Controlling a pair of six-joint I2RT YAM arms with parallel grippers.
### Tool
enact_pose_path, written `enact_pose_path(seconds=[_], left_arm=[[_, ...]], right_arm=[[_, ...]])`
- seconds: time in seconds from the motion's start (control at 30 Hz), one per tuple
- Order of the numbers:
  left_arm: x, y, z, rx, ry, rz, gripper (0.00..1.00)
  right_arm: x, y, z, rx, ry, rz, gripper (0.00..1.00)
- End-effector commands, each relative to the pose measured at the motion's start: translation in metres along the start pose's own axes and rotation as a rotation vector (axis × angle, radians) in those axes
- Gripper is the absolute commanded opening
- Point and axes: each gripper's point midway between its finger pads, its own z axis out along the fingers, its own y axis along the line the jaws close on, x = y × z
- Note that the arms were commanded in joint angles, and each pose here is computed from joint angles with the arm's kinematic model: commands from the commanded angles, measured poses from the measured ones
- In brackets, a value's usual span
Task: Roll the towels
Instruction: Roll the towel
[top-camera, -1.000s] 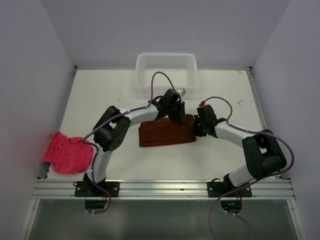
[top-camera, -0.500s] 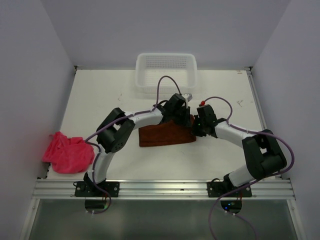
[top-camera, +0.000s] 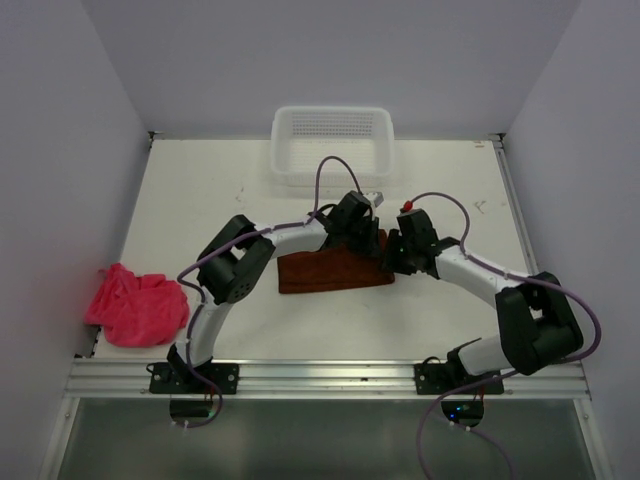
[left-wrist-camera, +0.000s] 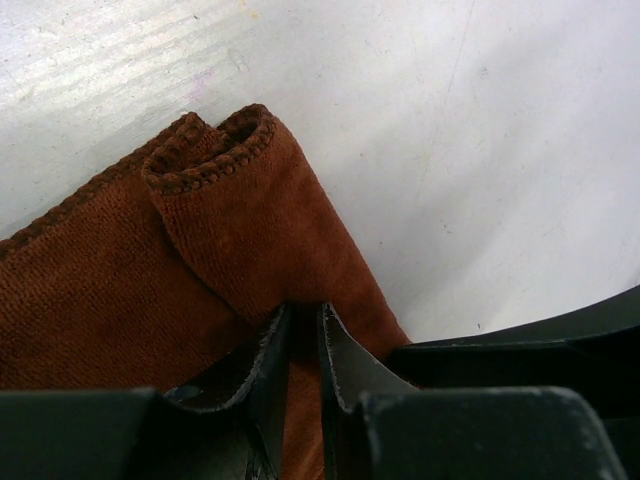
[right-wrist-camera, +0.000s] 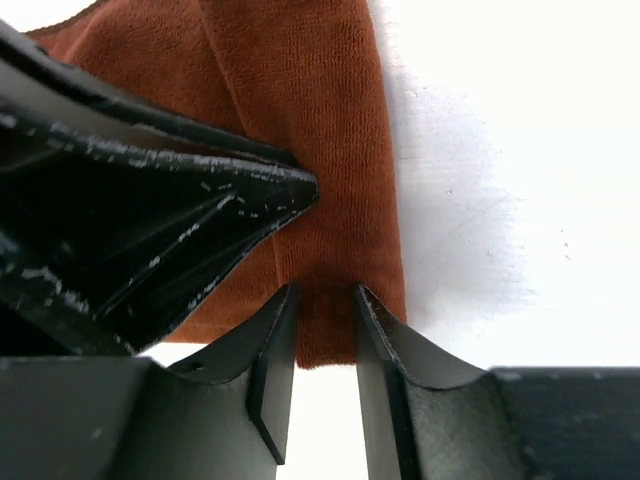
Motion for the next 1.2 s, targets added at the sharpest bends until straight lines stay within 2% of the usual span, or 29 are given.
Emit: enact_pose_path(seconds=[0.0, 0.33, 0.7, 0.97, 1.17], left_arm=[[0.004, 0.011, 0.007, -0.026, -0.003, 0.003, 0.20], [0.002, 0.010, 0.006, -0.022, -0.008, 0.001, 0.20], [0.001, 0.008, 0.003, -0.018, -0.011, 0.003, 0.20], [-0.001, 0.005, -0.001, -0.014, -0.017, 0.005, 0.20], [-0.002, 0.005, -0.002, -0.016, -0.018, 0.005, 0.20]], right_arm=[[0.012, -0.009, -0.009, 0.011, 0.023, -0.047, 0.34], [0.043, -0.036, -0.002, 0.069, 0.075, -0.058, 0.36], [-0.005, -0.012, -0.038, 0.037, -0.047, -0.030, 0.43], [-0.008, -0.005, -0.018, -0.009, -0.027, 0.057, 0.51], [-0.001, -0.003, -0.003, -0.040, -0.004, 0.084, 0.53]])
